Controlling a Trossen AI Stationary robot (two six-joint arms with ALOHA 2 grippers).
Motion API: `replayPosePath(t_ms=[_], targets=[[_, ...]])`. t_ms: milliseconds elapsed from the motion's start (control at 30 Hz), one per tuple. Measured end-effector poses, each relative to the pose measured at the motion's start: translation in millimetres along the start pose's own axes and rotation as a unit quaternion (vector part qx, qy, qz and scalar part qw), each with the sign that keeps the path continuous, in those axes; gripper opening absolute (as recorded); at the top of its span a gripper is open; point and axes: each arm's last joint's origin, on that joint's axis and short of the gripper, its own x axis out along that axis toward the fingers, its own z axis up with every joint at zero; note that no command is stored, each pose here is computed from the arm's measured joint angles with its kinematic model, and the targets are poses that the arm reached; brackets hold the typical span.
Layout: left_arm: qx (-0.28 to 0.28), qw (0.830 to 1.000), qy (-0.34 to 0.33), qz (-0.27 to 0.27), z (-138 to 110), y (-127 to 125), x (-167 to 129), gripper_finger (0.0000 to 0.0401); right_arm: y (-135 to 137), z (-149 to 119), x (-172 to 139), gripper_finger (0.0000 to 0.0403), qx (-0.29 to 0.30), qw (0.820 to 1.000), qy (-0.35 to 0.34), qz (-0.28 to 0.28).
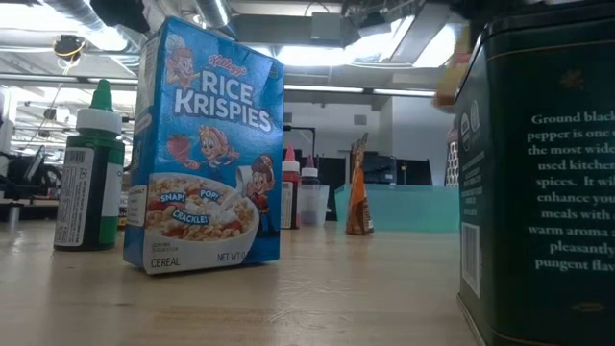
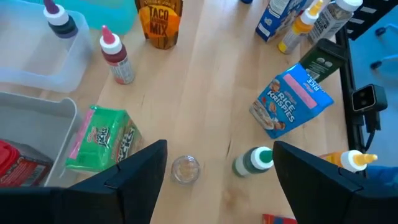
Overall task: Pick & Place Kitchen Items
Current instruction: Put the yellow cereal box into the green bin
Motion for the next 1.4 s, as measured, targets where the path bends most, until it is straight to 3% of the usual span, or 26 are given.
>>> replayPosePath(t_ms=[200,400,633,967,1400], targets=[[-0.004,1.000,0.016,0.005,-3,1,0,0.0286,-1,65,19,0.0113,-0.015,1.000,-0.017,0.008],[-0.002,1.000,0.019,0.008,-4,2,0,0.0286,-18,125,60,0.0113,0.000,1.000,0.030,-0.010],[0.002,0.999,0.040,0.036,-10,7,-3,0.0287,-34,170,88,0.0113,0.009,0.999,0.029,-0.021],[-0.019,0.997,-0.007,0.074,-14,20,-22,0.0287,-43,192,116,0.0113,0.011,0.998,0.053,-0.038],[-0.017,0.995,0.000,0.094,-17,22,-23,0.0286,-49,202,142,0.0113,0.022,0.996,0.075,-0.046]])
